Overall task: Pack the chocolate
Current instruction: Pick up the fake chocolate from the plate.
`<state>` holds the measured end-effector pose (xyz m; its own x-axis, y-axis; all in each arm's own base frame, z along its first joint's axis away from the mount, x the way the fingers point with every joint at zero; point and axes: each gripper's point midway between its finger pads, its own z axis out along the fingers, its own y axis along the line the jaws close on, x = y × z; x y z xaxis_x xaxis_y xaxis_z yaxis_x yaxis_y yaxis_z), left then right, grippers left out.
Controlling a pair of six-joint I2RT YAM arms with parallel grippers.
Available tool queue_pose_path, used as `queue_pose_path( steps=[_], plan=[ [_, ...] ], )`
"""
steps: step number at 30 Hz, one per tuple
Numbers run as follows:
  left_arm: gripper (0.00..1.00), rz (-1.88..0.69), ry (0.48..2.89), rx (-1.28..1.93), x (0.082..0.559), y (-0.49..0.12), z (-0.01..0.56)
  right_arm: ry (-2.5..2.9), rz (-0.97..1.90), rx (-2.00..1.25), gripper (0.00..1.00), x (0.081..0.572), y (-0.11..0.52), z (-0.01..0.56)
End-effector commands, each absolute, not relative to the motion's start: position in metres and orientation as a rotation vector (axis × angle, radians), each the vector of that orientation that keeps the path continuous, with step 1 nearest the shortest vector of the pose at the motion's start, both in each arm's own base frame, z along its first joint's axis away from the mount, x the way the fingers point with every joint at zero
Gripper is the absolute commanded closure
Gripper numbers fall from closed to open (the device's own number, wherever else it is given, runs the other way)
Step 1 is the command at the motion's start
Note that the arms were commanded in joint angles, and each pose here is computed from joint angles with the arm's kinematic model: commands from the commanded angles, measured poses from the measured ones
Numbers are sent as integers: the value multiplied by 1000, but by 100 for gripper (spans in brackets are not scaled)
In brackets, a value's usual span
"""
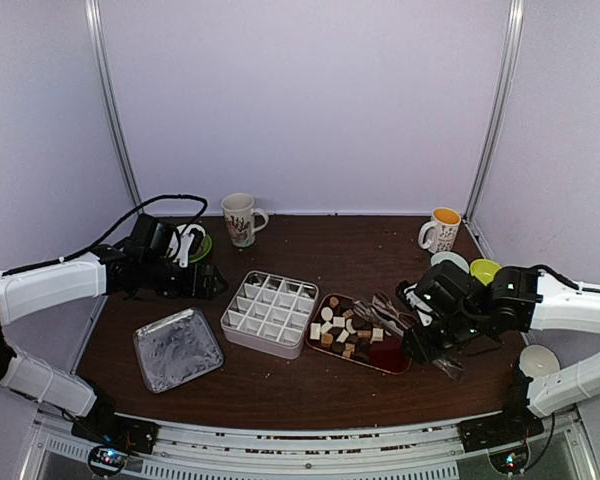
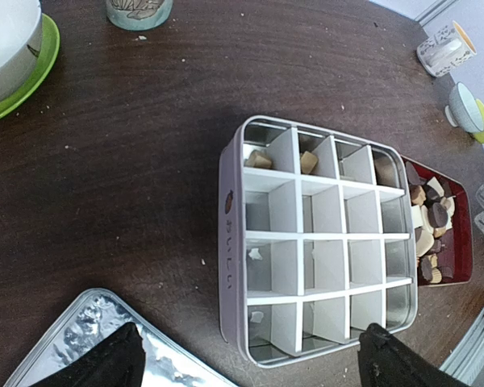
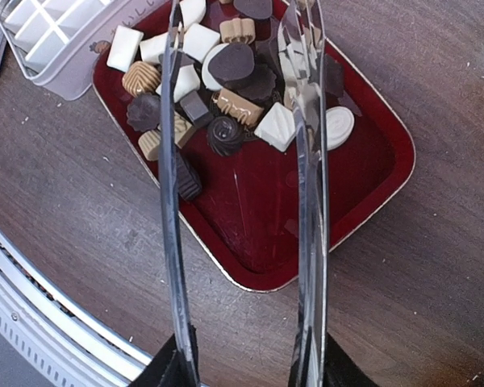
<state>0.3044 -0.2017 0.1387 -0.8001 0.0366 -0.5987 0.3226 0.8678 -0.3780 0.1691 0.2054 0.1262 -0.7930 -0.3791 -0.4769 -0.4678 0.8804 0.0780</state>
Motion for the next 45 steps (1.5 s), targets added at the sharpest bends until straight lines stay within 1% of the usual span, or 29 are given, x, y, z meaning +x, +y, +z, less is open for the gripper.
queue_pose_path(
  steps=[1, 12, 16, 26, 30, 40, 45],
  plan=[
    [5, -645, 2398, 276, 307, -204, 146, 2665, 252, -634, 54, 161, 206, 112],
    [5, -637, 2404, 275, 304, -202, 144, 2686, 141, -637, 52, 176, 214, 98],
    [5, -639, 2404, 277, 305, -203, 144, 2687, 149, -647, 52, 178, 220, 95],
    [5, -634, 2406, 280, 307, -204, 144, 2686, 140, -666, 58, 183, 228, 94],
    [5, -631, 2407, 280, 307, -203, 144, 2682, 120, -665, 62, 186, 227, 94],
    [5, -628, 2407, 280, 307, -203, 144, 2618, 143, -643, 70, 188, 222, 118],
    [5, -629, 2406, 280, 309, -204, 145, 2581, 195, -656, 70, 189, 227, 133]
  ],
)
